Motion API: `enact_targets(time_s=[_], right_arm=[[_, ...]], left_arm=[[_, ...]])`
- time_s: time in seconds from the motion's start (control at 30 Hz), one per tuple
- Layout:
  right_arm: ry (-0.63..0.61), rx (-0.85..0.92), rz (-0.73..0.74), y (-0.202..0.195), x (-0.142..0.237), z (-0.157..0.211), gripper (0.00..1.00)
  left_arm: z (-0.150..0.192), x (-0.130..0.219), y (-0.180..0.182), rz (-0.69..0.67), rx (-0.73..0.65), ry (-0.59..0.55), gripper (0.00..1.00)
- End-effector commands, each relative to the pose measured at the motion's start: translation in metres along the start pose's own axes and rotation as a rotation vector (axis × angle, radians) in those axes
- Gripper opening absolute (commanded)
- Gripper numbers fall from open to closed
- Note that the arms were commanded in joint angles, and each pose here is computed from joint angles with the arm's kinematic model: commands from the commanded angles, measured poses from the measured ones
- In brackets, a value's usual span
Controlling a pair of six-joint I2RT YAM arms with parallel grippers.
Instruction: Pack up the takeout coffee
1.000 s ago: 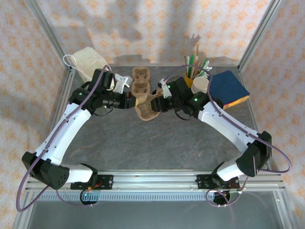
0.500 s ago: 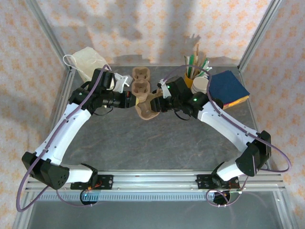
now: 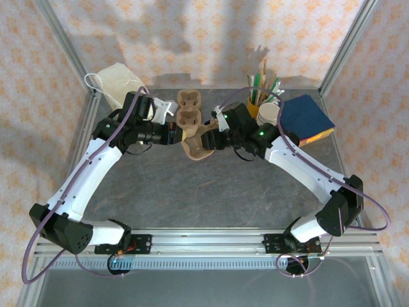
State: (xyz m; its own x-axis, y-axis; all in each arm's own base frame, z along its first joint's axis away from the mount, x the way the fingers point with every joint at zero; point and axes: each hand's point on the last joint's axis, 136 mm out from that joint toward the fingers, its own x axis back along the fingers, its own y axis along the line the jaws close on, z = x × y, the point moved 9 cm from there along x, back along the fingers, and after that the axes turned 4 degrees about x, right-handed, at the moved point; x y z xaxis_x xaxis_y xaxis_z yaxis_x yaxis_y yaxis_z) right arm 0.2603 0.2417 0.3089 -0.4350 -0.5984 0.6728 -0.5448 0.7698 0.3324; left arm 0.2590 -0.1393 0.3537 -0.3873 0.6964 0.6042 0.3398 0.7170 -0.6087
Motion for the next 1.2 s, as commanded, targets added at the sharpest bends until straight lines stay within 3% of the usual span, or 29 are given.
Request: enact_targets(time_s=[0.0, 0.67, 0.9, 0.97, 1.07, 1.17], right_arm=[[-0.028, -0.008, 0.017, 0.001, 0.003, -0.007, 0.53], [-0.052, -0.024, 0.025, 0.001, 0.007, -0.010, 0.40], [-0.023, -0.025, 0.054, -0.003, 0.004, -0.002, 0.35], [-0.016, -0.026, 0.054, -0.004, 0.004, 0.001, 0.33], [-0.008, -0.029, 0.054, -0.005, 0.004, 0.005, 0.32], [-0.005, -0.031, 0.059, -0.006, 0.005, 0.007, 0.32]], left_arm=[[0.000, 0.004, -0.007, 0.033, -0.015, -0.027, 0.02], [0.006, 0.001, -0.004, 0.042, -0.009, -0.023, 0.02], [0.002, 0.003, -0.004, 0.024, -0.005, -0.051, 0.25], [0.001, 0.003, -0.003, 0.023, -0.001, -0.060, 0.27], [0.000, 0.002, -0.002, 0.009, 0.009, -0.070, 0.41], [-0.006, 0.009, -0.003, -0.035, 0.004, -0.111, 0.46]])
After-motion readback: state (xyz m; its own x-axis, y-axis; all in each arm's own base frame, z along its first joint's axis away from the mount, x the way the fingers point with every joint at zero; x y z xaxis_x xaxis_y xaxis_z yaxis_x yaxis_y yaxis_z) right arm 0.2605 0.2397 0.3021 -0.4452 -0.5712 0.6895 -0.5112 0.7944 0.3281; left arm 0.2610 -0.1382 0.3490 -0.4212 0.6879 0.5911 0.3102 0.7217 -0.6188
